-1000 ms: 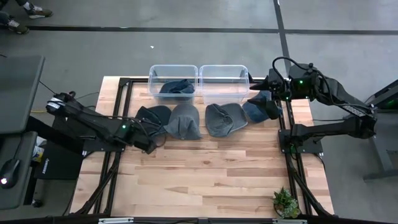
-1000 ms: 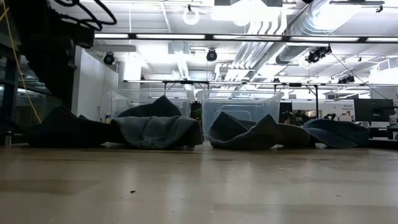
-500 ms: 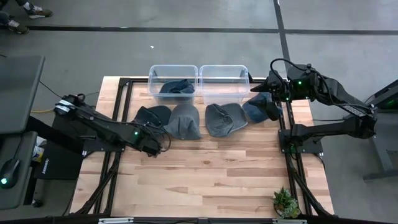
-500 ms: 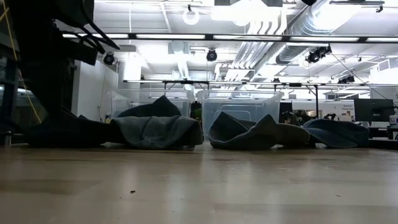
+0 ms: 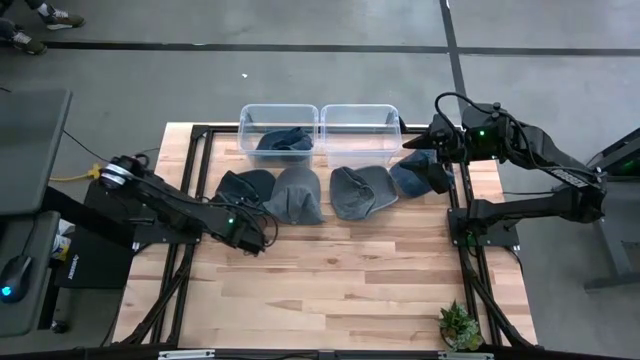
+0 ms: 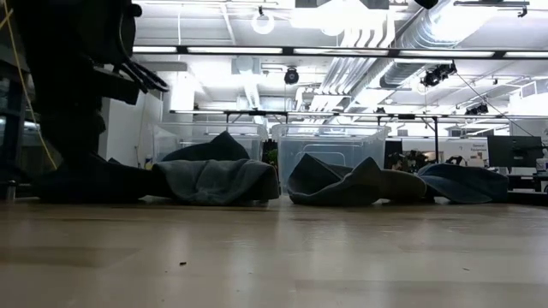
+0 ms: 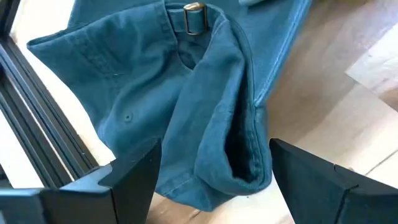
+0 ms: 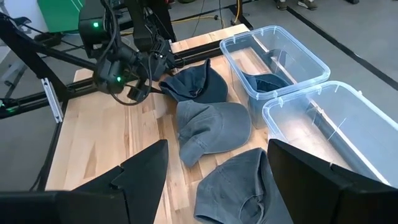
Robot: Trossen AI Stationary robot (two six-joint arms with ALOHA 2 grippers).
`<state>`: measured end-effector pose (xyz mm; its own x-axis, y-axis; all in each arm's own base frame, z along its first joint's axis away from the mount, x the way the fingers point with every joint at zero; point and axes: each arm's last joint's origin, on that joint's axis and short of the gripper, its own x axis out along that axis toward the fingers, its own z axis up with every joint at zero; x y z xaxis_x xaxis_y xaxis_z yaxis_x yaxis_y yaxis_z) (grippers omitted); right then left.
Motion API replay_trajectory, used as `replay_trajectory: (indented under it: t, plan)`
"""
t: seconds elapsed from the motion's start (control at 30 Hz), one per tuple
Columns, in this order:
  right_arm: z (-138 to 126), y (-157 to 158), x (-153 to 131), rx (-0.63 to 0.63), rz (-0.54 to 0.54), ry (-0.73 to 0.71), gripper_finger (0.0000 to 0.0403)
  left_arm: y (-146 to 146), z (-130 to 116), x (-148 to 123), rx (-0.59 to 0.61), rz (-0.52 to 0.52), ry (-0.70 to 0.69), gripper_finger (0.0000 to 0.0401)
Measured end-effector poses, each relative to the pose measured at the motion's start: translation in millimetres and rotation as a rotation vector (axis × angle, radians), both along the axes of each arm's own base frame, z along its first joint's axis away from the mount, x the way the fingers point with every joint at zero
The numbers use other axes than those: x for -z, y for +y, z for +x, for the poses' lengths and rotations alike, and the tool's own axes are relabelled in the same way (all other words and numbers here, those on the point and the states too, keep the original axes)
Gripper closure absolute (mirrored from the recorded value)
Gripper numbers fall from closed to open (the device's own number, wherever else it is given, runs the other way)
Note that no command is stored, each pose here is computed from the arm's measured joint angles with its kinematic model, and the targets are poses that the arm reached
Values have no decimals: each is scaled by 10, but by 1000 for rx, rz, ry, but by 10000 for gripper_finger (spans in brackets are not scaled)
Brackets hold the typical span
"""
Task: Pick and place caps into container
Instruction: Put the left blue cap into the left transparent container
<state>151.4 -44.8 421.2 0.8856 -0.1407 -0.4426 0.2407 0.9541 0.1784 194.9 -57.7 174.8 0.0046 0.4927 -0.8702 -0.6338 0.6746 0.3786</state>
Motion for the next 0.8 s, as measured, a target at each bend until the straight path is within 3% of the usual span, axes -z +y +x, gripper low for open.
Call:
replay_trajectory:
  t: [0.27, 0.47, 0.8]
  plan:
    - [0, 0, 0, 10, 23, -4, 132, -2, 14, 121, -71, 16, -12, 107]
    - [1, 0, 1, 15, 34, -5, 132, 60, -19, 274, -177, -60, -41, 107]
    - [1, 0, 0, 21, 46, -7, 132, 183, 17, 361, -194, -143, -59, 118]
